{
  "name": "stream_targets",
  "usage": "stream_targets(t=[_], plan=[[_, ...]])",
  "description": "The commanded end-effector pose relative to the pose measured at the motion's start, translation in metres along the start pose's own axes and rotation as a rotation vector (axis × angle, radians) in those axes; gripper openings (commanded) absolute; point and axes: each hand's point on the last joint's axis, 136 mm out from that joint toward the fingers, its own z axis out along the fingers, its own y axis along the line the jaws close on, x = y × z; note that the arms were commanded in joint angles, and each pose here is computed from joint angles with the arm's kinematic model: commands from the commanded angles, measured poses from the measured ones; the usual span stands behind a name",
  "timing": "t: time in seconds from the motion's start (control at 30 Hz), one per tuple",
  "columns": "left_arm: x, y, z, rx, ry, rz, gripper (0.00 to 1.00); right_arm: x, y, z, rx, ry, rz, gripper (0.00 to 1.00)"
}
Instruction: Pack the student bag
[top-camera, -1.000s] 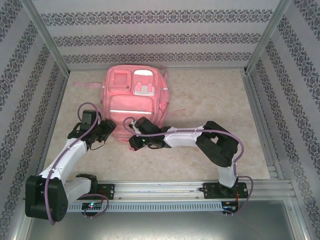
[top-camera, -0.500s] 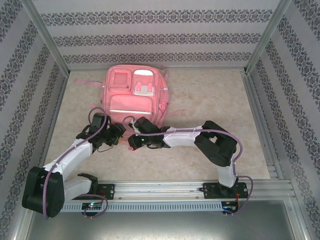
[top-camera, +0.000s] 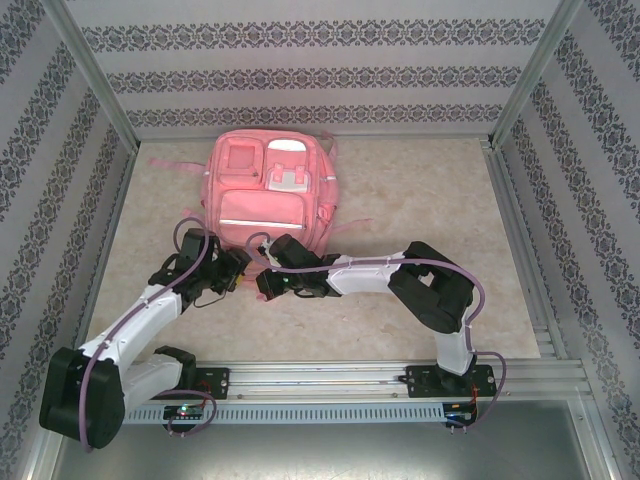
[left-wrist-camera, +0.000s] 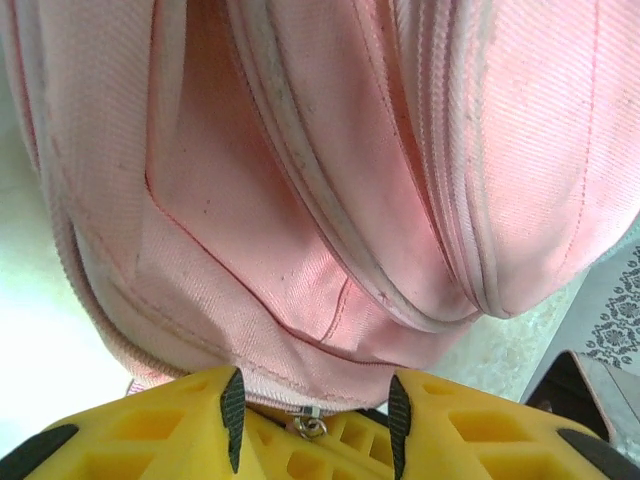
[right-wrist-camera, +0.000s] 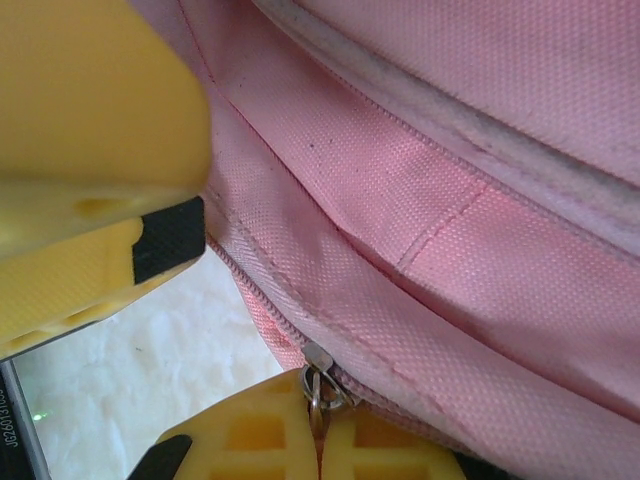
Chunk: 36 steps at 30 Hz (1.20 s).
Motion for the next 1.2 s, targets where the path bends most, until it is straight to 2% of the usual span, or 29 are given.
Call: stream_targets(t=[0.0, 0.47, 0.57, 0.77, 0.87, 1.17], plan=[[0.011, 0.023, 0.004, -0.062, 0.033, -0.015, 0.44, 0.006, -0.013, 0.005, 0.050, -0.002, 0.016, 0.00], [0.002, 0.022, 0.024, -0.074, 0.025, -0.004, 0.43, 0.005, -0.012, 0.005, 0.045, -0.001, 0.017, 0.00], [-0.005, 0.016, 0.031, -0.070, 0.007, 0.018, 0.37, 0.006, -0.013, 0.004, 0.056, 0.001, 0.009, 0.00], [-0.018, 0.014, 0.032, -0.091, -0.031, 0.047, 0.16, 0.014, -0.021, -0.007, 0.094, 0.008, -0.012, 0.00], [-0.020, 0.019, 0.034, -0.088, -0.030, 0.042, 0.08, 0.022, -0.030, -0.013, 0.118, 0.019, -0.025, 0.00], [-0.022, 0.027, 0.034, -0.114, -0.035, 0.079, 0.06, 0.039, -0.053, -0.039, 0.165, 0.031, -0.033, 0.00]])
